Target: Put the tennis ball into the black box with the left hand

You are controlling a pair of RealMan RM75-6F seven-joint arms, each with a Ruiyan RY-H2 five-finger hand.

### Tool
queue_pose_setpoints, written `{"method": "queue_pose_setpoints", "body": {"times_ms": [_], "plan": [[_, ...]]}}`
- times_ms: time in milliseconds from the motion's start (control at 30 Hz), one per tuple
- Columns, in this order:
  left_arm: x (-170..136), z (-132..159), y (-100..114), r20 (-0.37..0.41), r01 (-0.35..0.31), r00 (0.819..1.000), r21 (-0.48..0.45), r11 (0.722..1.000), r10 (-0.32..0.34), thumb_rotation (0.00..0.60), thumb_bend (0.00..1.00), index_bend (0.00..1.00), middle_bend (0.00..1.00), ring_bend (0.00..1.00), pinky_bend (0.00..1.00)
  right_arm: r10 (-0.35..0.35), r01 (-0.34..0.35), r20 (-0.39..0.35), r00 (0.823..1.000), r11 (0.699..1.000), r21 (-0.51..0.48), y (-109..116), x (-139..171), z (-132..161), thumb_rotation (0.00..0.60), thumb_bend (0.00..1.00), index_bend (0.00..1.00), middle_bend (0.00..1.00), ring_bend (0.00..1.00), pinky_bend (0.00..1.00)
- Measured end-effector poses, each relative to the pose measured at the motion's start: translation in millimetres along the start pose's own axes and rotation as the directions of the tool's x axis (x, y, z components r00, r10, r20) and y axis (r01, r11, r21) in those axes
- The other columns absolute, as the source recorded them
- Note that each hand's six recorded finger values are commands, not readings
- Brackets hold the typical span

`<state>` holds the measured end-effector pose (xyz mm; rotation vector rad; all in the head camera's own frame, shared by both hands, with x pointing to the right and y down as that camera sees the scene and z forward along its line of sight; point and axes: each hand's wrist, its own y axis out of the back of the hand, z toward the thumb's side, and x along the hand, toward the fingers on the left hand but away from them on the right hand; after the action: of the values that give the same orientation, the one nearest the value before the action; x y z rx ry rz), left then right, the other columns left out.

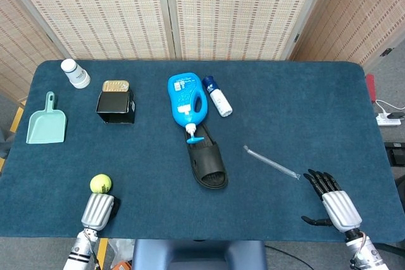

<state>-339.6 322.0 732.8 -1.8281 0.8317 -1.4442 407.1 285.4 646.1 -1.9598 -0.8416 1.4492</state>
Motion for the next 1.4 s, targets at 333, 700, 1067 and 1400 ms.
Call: {"method": "queue_pose_setpoints", "body": {"times_ms": [333,700,1067,1400], "plan": [[16,-17,11,-0.010,-0.027,1.000,-0.014,1.000,0.027,0.600,0.68,1.00,1.00,1.00,1.00,0.012,-0.013,0.017,1.000,1.000,0.015,-3,-5,0,0.600,0.00,0.00,0.00,0.00,0.00],[43,-35,25,-0.018,-0.061,0.998,0.012,0.998,0.062,0.600,0.68,1.00,1.00,1.00,1.00,0.015,-0.015,0.031,0.999,1.000,0.024,-5,-8,1,0.600,0.00,0.00,0.00,0.00,0.00],[84,-21,23,-0.015,-0.030,0.999,-0.026,0.999,0.029,0.600,0.68,1.00,1.00,1.00,1.00,0.010,-0.011,0.046,0.999,1.000,0.023,-5,-9,-1,0.600,0.00,0.00,0.00,0.00,0.00],[143,-16,53,-0.051,-0.133,0.990,-0.100,0.986,0.128,0.600,0.71,1.00,1.00,1.00,1.00,0.020,-0.021,0.050,0.999,0.999,0.029,-7,-11,0,0.600,0.00,0.00,0.00,0.00,0.00]]}}
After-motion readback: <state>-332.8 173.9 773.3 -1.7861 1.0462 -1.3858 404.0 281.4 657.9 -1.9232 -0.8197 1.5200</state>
